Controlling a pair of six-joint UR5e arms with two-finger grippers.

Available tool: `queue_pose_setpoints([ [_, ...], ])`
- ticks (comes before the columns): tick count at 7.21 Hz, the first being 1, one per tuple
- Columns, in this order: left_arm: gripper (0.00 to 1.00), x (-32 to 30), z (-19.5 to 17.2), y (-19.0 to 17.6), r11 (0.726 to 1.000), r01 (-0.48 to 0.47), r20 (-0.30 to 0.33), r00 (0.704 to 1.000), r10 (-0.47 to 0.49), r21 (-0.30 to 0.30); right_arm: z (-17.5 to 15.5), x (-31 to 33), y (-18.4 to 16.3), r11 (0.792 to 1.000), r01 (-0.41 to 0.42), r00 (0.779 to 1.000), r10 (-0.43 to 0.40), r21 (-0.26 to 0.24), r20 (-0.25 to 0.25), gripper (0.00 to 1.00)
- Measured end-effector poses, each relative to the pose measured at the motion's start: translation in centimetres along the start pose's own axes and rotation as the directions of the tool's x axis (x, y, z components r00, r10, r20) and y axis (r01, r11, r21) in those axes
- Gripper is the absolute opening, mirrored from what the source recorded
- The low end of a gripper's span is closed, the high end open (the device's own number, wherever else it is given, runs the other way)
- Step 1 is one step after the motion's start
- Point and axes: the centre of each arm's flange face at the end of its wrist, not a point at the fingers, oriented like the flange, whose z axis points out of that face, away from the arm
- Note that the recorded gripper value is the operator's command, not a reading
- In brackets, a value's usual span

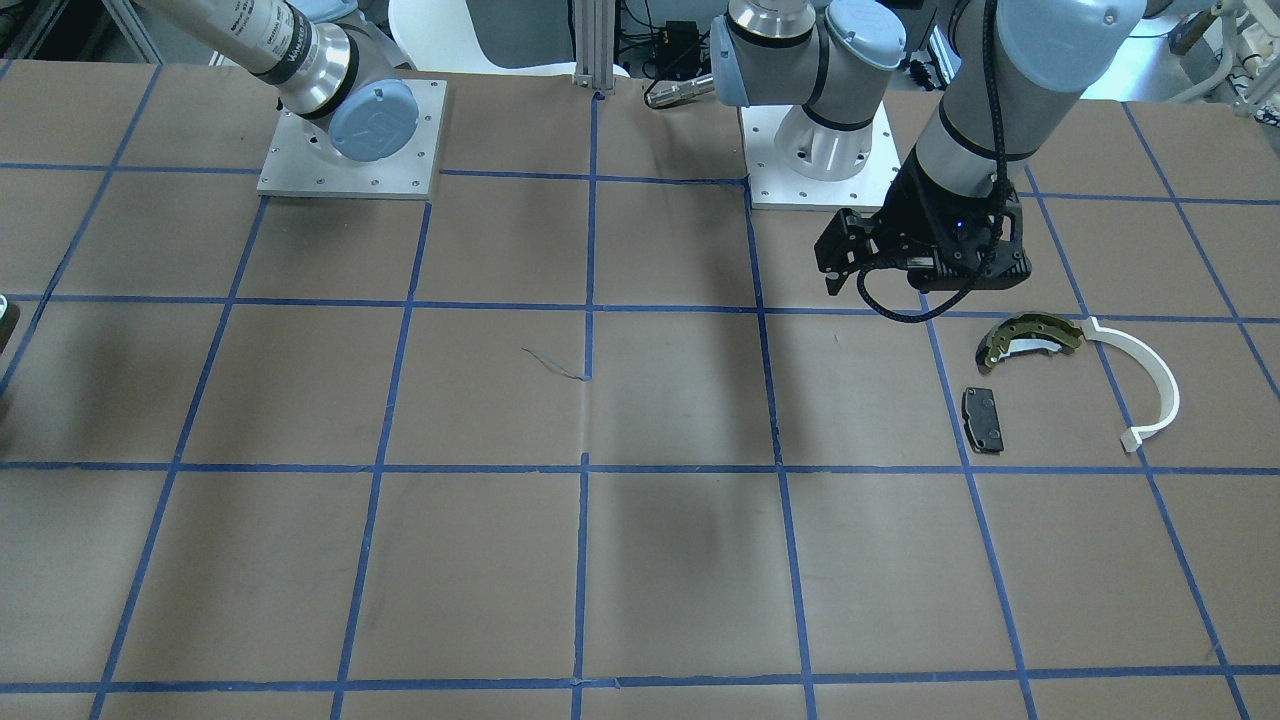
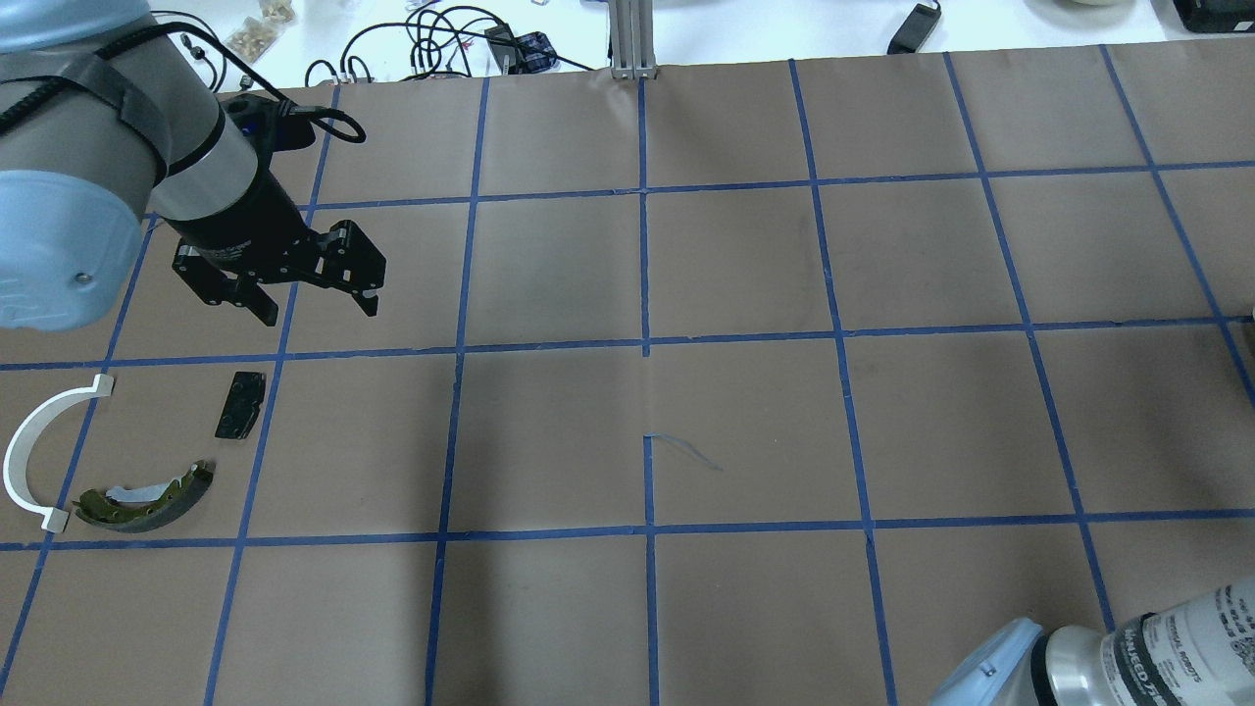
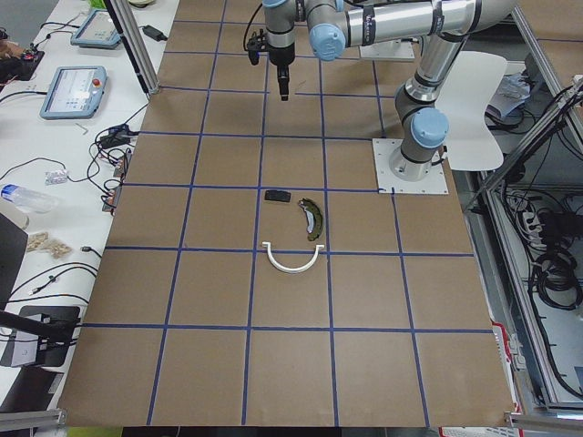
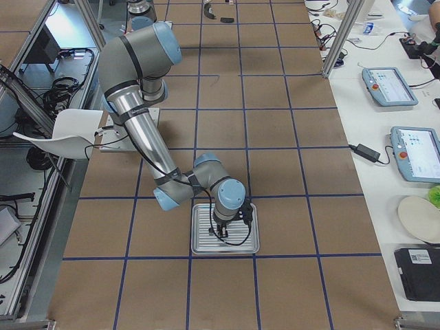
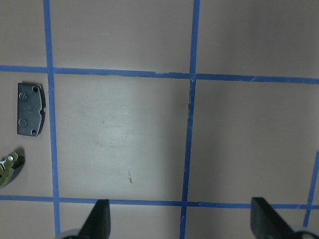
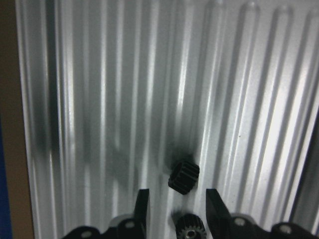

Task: Place bearing gear from tray to pile

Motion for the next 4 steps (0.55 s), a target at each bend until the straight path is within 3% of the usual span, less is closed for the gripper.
queue_pose_setpoints([
  [2, 1.00, 0.00, 0.11, -0.04, 1.000, 0.001, 0.000, 1.000, -0.001, 0.008, 0.83, 0.27, -0.24, 1.000, -0.001, 1.000, 0.002, 0.003, -0.004, 0.00],
  [4, 1.00, 0.03, 0.16, -0.05, 1.000, 0.002, 0.000, 1.000, -0.002, 0.009, 0.63, 0.44, -0.33, 1.000, -0.002, 1.000, 0.002, 0.007, -0.013, 0.00],
])
